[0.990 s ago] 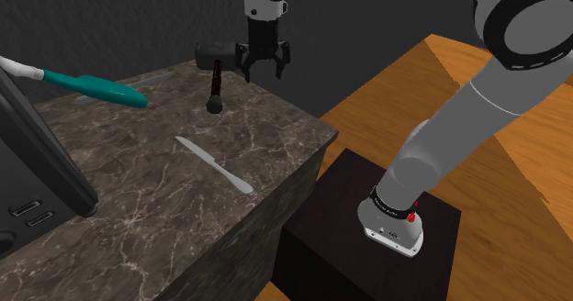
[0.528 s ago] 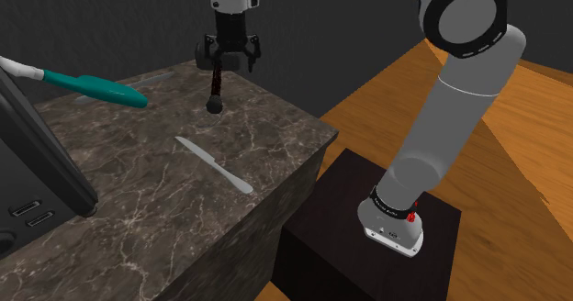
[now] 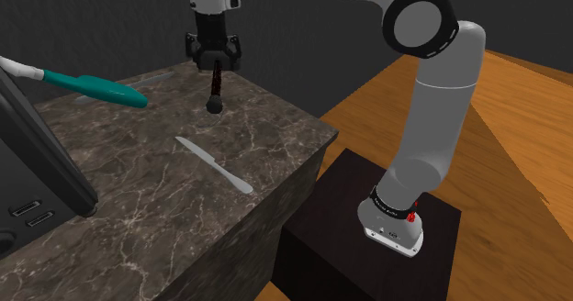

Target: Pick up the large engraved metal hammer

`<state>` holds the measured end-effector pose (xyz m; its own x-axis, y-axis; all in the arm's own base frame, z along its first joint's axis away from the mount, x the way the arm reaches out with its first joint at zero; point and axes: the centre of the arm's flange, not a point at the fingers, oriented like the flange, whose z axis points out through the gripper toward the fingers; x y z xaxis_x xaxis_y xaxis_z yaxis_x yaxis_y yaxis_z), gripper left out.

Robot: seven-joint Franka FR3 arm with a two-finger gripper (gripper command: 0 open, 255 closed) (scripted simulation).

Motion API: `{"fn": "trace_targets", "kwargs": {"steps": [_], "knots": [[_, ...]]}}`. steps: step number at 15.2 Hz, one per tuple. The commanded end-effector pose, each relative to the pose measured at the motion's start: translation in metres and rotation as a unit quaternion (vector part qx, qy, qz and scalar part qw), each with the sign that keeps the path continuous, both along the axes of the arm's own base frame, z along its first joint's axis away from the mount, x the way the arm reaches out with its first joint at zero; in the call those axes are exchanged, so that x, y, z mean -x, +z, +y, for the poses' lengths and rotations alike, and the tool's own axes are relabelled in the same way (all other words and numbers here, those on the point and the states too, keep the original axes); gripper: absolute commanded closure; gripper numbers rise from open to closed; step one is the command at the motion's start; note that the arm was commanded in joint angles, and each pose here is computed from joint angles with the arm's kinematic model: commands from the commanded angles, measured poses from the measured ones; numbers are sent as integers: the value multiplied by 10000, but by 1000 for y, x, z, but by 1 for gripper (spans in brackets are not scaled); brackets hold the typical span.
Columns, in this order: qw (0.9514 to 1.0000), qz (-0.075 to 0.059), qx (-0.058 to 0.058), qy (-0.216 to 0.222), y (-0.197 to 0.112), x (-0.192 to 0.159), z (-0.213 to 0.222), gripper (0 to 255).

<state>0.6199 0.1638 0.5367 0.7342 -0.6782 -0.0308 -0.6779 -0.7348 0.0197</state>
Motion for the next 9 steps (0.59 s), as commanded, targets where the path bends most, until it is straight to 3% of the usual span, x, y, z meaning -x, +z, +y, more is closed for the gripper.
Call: {"fn": "trace_targets", "kwargs": {"steps": [1, 6, 7, 9], "knots": [[10000, -4, 0, -8, -10, -2, -1, 0], [10000, -4, 0, -8, -28, -2, -1, 0], [10000, -4, 0, -8, -28, -2, -2, 255], [10000, -4, 0, -8, -28, -2, -1, 255]]}}
